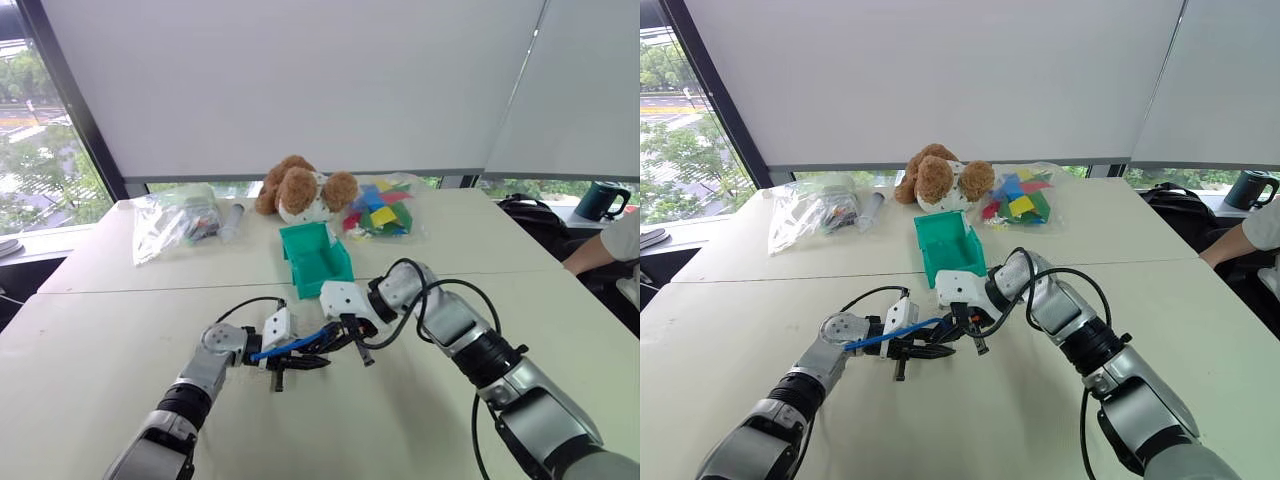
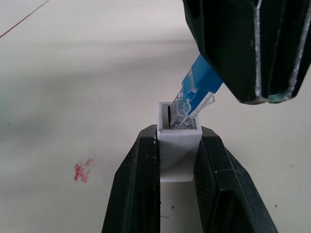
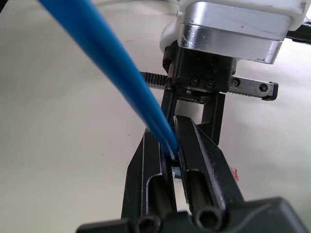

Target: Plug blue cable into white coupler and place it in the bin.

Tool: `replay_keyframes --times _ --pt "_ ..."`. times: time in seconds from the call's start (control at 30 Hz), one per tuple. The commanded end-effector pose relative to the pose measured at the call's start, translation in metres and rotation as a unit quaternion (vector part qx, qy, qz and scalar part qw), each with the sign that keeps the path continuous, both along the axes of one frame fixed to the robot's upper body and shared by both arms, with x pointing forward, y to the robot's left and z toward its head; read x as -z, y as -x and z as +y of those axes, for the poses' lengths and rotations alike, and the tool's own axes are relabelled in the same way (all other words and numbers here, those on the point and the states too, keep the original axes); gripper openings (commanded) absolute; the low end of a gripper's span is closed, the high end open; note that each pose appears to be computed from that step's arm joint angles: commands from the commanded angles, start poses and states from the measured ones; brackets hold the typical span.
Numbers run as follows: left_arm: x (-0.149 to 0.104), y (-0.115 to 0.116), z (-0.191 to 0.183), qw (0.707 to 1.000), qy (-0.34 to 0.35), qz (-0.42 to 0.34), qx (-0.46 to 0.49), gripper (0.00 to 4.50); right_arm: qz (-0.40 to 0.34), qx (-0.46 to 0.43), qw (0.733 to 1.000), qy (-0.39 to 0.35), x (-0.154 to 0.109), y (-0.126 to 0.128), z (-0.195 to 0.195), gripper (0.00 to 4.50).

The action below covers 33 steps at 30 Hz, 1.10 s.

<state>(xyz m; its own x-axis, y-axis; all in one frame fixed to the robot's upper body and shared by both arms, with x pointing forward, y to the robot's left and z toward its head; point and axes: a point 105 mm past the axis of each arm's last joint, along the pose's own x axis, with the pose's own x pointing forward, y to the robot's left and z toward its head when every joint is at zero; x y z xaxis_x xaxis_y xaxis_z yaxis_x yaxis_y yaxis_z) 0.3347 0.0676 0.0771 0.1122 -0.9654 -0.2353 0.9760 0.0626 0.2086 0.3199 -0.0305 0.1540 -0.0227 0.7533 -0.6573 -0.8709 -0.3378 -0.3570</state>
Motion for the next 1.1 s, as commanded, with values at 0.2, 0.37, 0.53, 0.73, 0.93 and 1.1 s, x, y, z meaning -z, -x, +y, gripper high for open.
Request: replay_keyframes --times 0.2,0.37,0.53,0.73,0.93,1.1 --pt "0.006 0.002 0.002 1.0 -0.01 0.005 -0.003 0.35 0.024 0.017 0.999 0.014 0.005 -0.017 -0.006 0.0" --pt "0.006 0.003 0.002 1.0 -0.011 0.005 -0.001 0.35 0.046 0.014 0.998 0.032 0.018 -0.019 -0.011 0.0" --pt "0.006 0.003 0.001 1.0 -0.008 0.006 -0.004 0.35 0.07 0.005 0.997 0.046 0.034 -0.013 -0.012 0.0" --pt "0.006 0.006 -0.001 1.0 -0.002 0.006 -0.004 0.35 0.09 0.008 0.994 0.057 0.058 -0.006 -0.011 0.0" --pt "0.006 0.009 0.0 1.0 -0.002 0.005 -0.003 0.35 0.117 0.021 0.99 0.079 0.083 -0.002 -0.014 0.0" --pt "0.005 0.009 0.004 1.0 -0.004 0.005 -0.008 0.35 0.13 0.019 0.986 0.106 0.108 0.007 -0.018 0.0"
